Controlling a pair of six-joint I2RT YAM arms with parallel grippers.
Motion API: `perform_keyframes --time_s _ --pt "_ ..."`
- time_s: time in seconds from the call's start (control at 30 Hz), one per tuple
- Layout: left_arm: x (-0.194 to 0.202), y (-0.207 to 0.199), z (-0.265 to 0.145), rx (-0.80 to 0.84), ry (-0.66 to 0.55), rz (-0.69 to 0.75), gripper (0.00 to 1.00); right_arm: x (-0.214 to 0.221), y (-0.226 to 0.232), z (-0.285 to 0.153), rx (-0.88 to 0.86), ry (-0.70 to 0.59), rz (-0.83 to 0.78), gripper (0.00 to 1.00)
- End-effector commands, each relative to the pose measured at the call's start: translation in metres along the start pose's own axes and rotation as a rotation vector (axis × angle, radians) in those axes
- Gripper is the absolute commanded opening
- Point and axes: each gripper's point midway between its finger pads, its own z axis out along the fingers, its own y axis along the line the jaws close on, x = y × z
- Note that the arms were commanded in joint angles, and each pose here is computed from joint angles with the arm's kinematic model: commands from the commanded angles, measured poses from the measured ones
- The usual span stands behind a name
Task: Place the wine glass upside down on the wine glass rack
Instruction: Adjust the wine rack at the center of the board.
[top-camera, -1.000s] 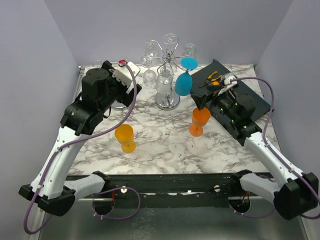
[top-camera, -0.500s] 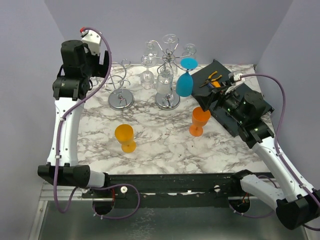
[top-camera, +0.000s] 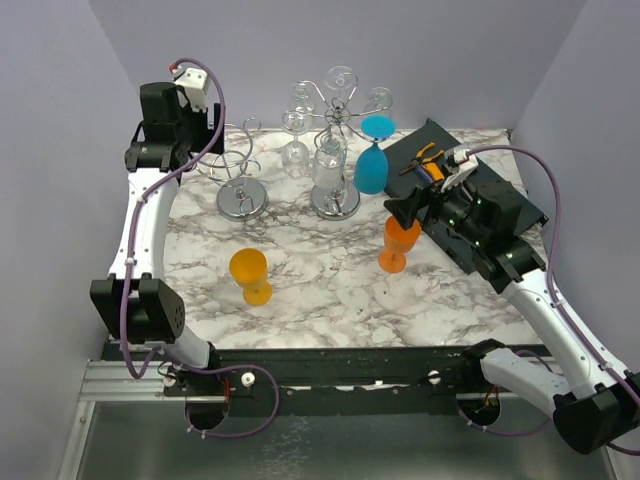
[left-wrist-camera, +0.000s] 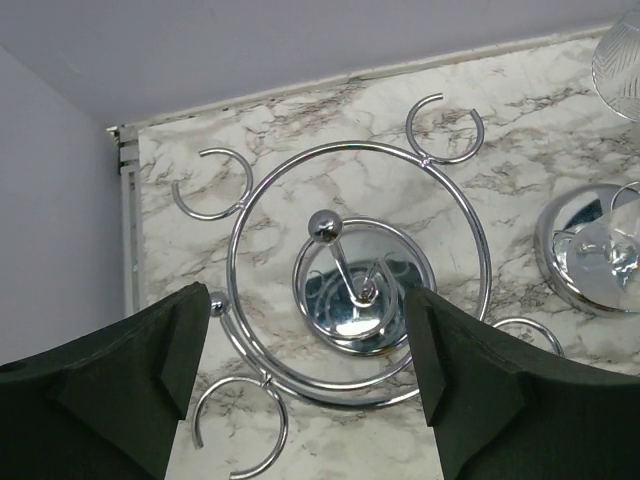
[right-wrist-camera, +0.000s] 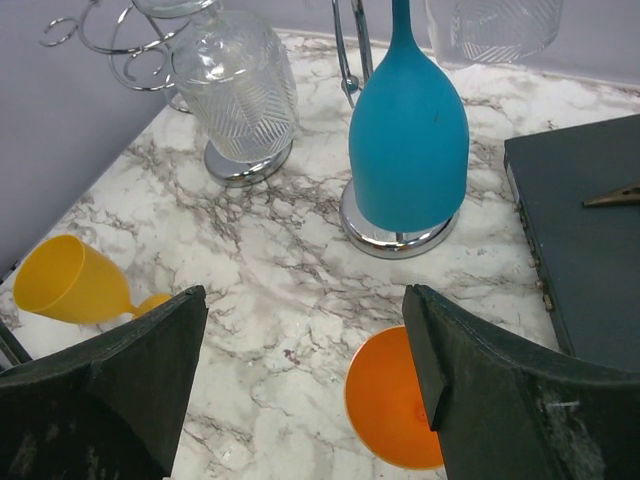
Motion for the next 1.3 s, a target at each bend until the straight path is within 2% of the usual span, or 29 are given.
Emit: perform_keyframes --time_s 0.0,0.17,0.3,0.47,0.7,0.97,1.27 --pt "-0.013 -0.016 0.021 0.101 -0.069 -0.049 0.83 -0.003 0.003 -0.008 0.003 0.011 -0.009 0.85" --pt "-0.015 -0.018 0.042 0.119 -0.083 -0.074 0.76 0.000 0.000 -0.011 0.024 0.028 -0.016 0.84" --pt "-0.014 -0.014 0.055 0.108 -0.087 -0.061 0.65 0.005 0.000 -0.014 0.026 0.036 -0.016 0.78" --pt "-0.007 -0.022 0.062 0.150 -0.080 -0.080 0.37 0.011 -0.002 -0.015 0.033 0.043 -0.012 0.73" --pt "-0.008 -0.025 0.052 0.152 -0.108 -0.082 0.13 0.017 -0.005 -0.015 0.041 0.057 -0.018 0.65" --pt "-0.016 -0.031 0.013 0.138 -0.154 -0.076 0.00 0.022 -0.007 -0.012 0.040 0.068 -0.025 0.61" --pt "-0.034 -0.050 -0.027 0.143 -0.221 -0.052 0.00 0.026 -0.004 -0.009 0.019 0.078 -0.011 0.59"
